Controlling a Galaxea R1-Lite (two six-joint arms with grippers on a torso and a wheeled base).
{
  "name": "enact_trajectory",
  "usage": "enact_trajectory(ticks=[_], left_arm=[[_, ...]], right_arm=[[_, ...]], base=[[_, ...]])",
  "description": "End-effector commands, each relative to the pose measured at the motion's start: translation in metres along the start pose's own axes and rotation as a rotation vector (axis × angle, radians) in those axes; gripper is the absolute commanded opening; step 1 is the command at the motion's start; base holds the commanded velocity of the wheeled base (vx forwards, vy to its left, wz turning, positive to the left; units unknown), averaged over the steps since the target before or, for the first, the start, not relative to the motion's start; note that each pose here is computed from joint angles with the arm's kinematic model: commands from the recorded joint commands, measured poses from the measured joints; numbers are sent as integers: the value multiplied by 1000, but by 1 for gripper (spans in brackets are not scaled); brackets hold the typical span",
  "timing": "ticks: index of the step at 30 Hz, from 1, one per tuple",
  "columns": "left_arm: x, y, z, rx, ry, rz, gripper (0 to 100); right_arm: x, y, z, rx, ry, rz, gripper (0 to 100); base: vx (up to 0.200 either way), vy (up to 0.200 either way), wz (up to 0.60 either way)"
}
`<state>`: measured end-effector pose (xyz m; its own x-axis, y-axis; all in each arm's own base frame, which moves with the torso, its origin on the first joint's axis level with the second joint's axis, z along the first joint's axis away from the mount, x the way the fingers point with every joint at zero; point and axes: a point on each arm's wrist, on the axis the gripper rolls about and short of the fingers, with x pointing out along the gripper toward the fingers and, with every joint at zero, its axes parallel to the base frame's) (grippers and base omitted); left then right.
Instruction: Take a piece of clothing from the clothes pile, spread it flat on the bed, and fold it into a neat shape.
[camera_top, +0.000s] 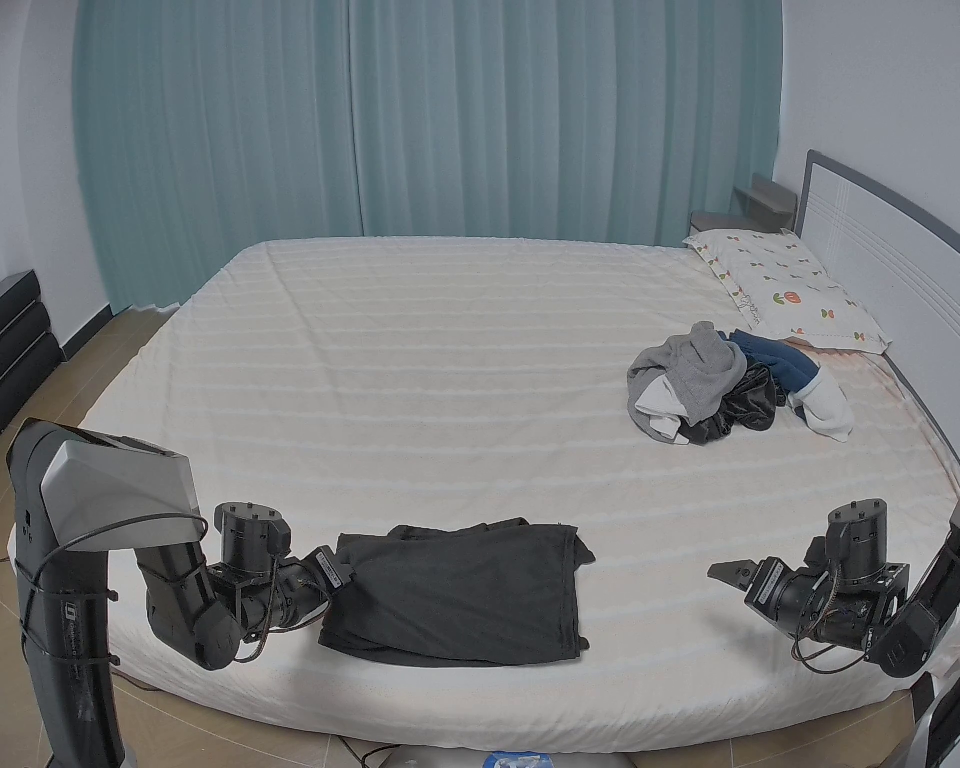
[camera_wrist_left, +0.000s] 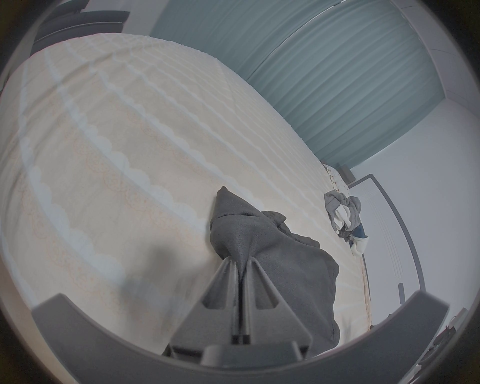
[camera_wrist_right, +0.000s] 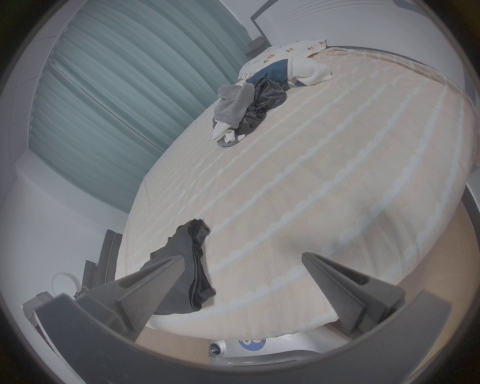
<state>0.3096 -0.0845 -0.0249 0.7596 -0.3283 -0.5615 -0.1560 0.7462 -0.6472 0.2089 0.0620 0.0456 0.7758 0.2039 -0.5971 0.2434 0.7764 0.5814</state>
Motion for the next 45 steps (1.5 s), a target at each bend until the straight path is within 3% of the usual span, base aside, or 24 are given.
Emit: enact_trajectory(ticks=[1, 37, 45], left_arm=[[-2, 0, 0, -1, 0, 0, 0], [-4, 8, 4, -18, -9, 25, 0], [-6, 7, 3, -21, -2, 20, 0]], right_arm=[[0, 0, 0, 0, 4, 0, 100], [2, -1, -1, 2, 8, -6, 100], [2, -1, -1, 1, 12, -7, 100]], base=[[0, 200, 0], [0, 200, 0], [0, 0, 0]])
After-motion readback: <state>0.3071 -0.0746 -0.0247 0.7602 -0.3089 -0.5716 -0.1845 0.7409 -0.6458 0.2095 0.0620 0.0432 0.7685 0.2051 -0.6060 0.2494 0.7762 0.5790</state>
